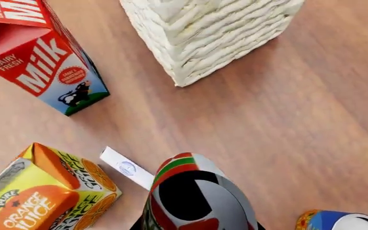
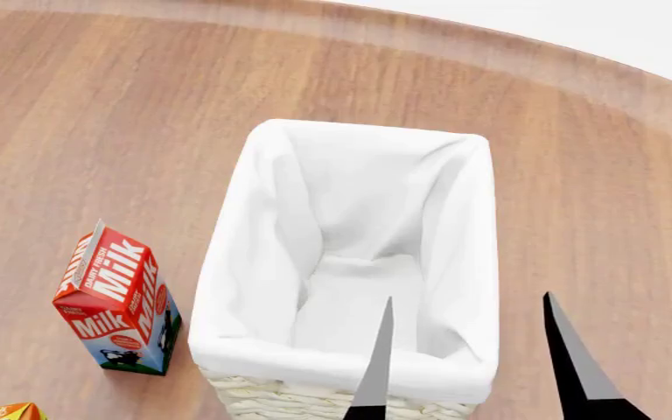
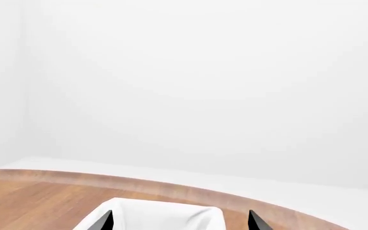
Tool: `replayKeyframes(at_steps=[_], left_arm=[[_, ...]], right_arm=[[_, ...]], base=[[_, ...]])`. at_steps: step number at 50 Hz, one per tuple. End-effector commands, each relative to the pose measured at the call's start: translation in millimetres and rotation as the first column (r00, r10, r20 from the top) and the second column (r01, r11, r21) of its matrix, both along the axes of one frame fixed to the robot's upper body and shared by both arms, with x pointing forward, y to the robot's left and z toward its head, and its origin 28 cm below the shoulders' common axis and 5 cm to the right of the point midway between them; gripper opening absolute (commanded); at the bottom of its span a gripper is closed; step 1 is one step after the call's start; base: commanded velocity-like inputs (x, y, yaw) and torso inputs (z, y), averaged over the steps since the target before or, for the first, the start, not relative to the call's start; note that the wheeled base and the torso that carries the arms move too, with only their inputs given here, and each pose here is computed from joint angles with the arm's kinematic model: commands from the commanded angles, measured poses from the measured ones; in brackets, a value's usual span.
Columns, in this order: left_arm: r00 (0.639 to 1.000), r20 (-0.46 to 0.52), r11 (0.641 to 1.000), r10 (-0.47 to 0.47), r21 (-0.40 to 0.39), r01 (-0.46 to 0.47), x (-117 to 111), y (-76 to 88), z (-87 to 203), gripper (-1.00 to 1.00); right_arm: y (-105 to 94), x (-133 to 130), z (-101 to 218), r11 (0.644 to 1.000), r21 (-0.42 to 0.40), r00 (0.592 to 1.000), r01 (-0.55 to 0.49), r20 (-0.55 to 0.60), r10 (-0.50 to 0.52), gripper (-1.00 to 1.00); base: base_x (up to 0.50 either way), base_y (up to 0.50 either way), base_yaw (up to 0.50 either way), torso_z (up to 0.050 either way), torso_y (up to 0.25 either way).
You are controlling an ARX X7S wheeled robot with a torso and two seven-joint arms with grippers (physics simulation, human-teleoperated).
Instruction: Pick up the tomato sauce, and put it in the basket.
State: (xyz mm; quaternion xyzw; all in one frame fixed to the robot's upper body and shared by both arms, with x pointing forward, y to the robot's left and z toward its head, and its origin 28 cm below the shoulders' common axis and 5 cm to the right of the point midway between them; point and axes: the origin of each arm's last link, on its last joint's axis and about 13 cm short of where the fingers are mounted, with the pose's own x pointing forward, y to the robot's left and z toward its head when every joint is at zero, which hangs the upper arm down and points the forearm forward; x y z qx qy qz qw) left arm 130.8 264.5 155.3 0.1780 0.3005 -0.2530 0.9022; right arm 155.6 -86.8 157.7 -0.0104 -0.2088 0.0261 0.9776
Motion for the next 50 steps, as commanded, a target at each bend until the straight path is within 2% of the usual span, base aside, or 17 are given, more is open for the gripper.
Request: replayKeyframes(at_steps=[1, 15, 19, 26, 28, 31, 43, 50], left_arm=[[0.994, 0.102, 0.994, -0.033, -0.096, 0.043, 3, -4.8, 34, -1.0], [0.979, 0.195, 0.986, -0.052, -0.145, 0.081, 4, -10.0, 63, -1.0], [0.963, 0.259, 0.982, -0.071, -0.15, 0.113, 10, -14.3, 80, -1.0], [0.948, 0.309, 0.983, -0.08, -0.135, 0.127, 22, -18.0, 96, -1.0], [0.941, 0.327, 0.981, -0.084, -0.141, 0.136, 26, -20.2, 108, -1.0], [0.934, 0.345, 0.974, -0.088, -0.166, 0.153, 30, -23.6, 109, -1.0], [0.909, 0.403, 0.97, -0.104, -0.163, 0.183, 47, -35.9, 132, -1.0], [0.882, 0.452, 0.959, -0.131, -0.169, 0.229, 56, -49.6, 150, -1.0]], right_arm=[[-1.4, 2, 3, 1.0, 0.006, 1.0, 0.006, 0.026, -0.006, 1.0], [-1.5, 1, 3, 1.0, 0.004, 1.0, 0.008, 0.028, -0.008, 1.0], [-1.3, 1, 3, 1.0, 0.005, 1.0, 0.007, 0.027, -0.008, 1.0], [-1.5, 2, 3, 1.0, 0.006, 1.0, 0.007, 0.027, -0.007, 1.0], [-1.4, 1, 4, 1.0, 0.006, 1.0, 0.007, 0.028, -0.007, 1.0], [-1.4, 2, 3, 1.0, 0.006, 1.0, 0.006, 0.028, -0.006, 1.0], [-1.9, 1, 4, 1.0, 0.007, 1.0, 0.008, 0.028, -0.008, 1.0], [-2.2, 1, 3, 1.0, 0.007, 1.0, 0.008, 0.03, -0.008, 1.0]], base=[[0.0, 0.0, 0.0, 0.0, 0.0], [0.0, 0.0, 0.0, 0.0, 0.0], [0.0, 0.0, 0.0, 0.0, 0.0], [0.0, 0.0, 0.0, 0.0, 0.0], [0.0, 0.0, 0.0, 0.0, 0.0], [0.0, 0.0, 0.0, 0.0, 0.0], [0.0, 0.0, 0.0, 0.0, 0.0], [0.0, 0.0, 0.0, 0.0, 0.0]])
